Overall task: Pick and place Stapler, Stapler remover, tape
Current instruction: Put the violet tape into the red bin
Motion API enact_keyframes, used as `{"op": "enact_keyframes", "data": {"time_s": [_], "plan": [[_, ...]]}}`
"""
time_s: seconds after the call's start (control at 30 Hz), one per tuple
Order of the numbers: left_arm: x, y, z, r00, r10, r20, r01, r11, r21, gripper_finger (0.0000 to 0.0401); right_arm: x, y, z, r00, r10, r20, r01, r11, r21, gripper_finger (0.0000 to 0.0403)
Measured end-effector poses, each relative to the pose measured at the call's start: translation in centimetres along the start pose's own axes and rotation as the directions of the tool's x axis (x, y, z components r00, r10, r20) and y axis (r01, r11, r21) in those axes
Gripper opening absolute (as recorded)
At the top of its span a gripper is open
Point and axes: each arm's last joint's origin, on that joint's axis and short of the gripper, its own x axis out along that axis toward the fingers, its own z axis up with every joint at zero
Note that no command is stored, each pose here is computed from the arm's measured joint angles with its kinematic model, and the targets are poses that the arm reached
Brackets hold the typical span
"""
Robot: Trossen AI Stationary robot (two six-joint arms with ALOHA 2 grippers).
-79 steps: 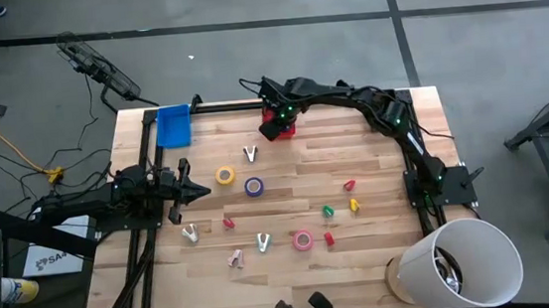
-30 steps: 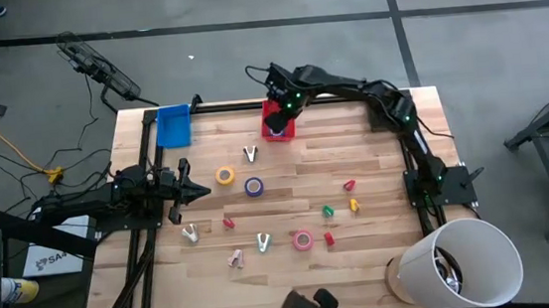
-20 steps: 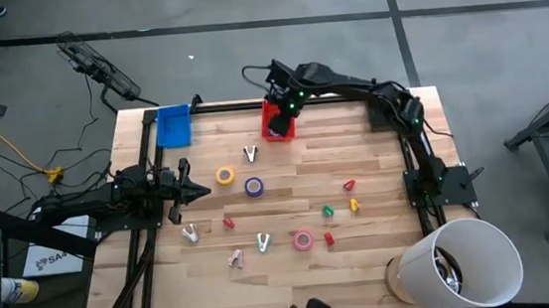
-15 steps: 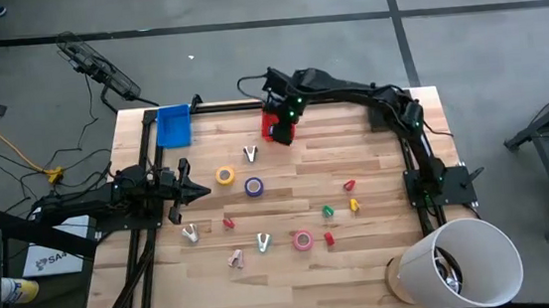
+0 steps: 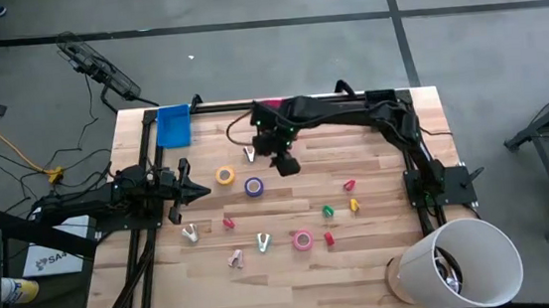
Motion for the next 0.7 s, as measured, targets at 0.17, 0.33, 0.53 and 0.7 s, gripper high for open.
{"op": "enact_keyframes", "data": {"time_s": [0.17,0.33,0.53,0.7], "plan": [[0.0,0.0,0.0,1.000,0.000,0.000,0.000,1.000,0.000,0.0001,1.2,1.5,0.9,0.999,0.011,0.034,-0.007,0.995,-0.103,0.0167],[0.0,0.0,0.0,1.000,0.000,0.000,0.000,1.000,0.000,0.0001,3.1,2.7,1.3,0.997,0.007,0.078,0.009,0.979,-0.203,0.0169],[0.0,0.0,0.0,1.000,0.000,0.000,0.000,1.000,0.000,0.0001,5.8,3.5,1.1,0.986,-0.016,0.164,0.055,0.970,-0.238,0.0166],[0.0,0.0,0.0,1.000,0.000,0.000,0.000,1.000,0.000,0.0001,7.9,4.2,0.0,0.979,-0.025,0.203,0.077,0.964,-0.255,0.0169]]}}
